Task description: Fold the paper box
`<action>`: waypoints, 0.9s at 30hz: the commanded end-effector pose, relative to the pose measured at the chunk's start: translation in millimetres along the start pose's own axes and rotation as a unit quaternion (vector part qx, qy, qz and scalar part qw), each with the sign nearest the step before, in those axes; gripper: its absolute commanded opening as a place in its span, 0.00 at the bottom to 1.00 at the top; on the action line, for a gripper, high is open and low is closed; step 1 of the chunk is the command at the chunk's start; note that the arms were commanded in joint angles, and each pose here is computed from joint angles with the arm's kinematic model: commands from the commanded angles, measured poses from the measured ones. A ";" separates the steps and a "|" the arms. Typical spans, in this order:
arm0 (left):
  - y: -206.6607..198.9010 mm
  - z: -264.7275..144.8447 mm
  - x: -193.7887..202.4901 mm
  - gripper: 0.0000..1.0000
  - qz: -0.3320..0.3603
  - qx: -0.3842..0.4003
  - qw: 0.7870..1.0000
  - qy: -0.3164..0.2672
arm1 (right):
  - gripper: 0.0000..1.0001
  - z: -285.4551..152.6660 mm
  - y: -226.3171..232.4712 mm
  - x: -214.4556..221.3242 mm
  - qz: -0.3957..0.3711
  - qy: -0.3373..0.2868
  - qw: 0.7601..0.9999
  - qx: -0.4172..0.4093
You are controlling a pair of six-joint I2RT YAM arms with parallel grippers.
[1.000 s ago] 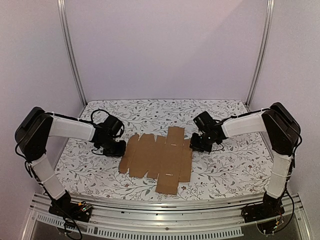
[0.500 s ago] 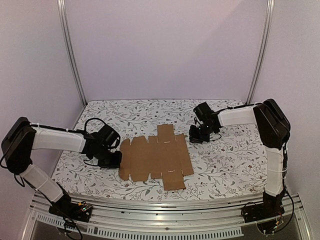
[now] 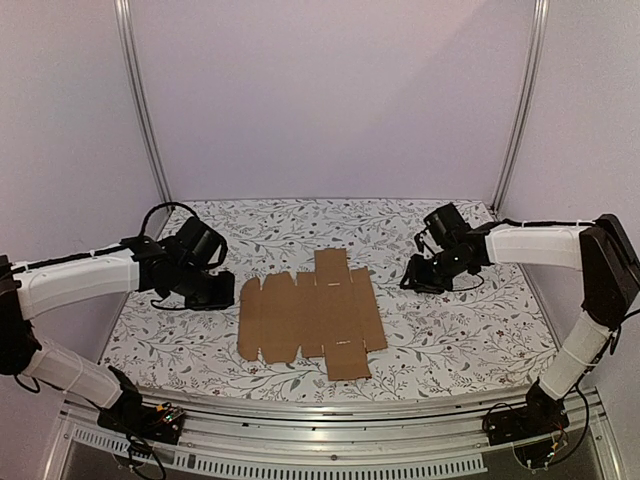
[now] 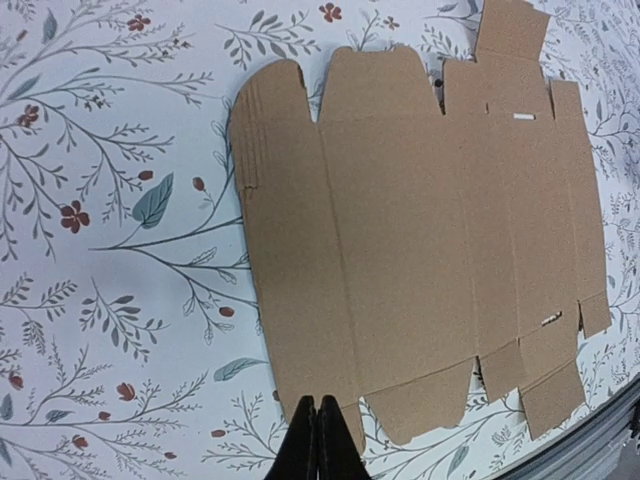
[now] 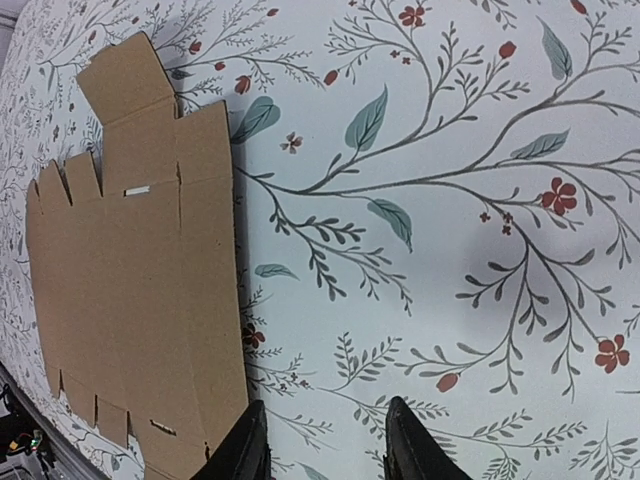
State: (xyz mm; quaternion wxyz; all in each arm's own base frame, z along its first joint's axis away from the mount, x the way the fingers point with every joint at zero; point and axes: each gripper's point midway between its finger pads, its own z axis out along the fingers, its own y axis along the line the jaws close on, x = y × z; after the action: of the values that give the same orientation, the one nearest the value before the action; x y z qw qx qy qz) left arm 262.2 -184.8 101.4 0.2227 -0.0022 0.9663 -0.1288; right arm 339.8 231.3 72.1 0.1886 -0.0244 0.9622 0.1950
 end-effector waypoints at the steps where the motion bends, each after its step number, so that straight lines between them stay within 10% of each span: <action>1: -12.6 -4.6 -4.0 0.03 0.017 0.016 1.000 0.012 | 0.42 -5.6 15.1 23.1 0.016 0.021 0.997 -0.070; 27: -45.4 76.1 17.1 0.00 0.022 0.071 0.993 0.087 | 0.52 42.7 31.3 82.5 0.120 0.078 0.971 -0.192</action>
State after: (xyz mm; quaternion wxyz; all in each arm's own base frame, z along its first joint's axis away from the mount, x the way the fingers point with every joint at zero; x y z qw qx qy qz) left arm 274.7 -234.7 45.1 0.1445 0.0310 0.9724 -0.1805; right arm 282.2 273.7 28.9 0.0945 0.0311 0.9177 0.3847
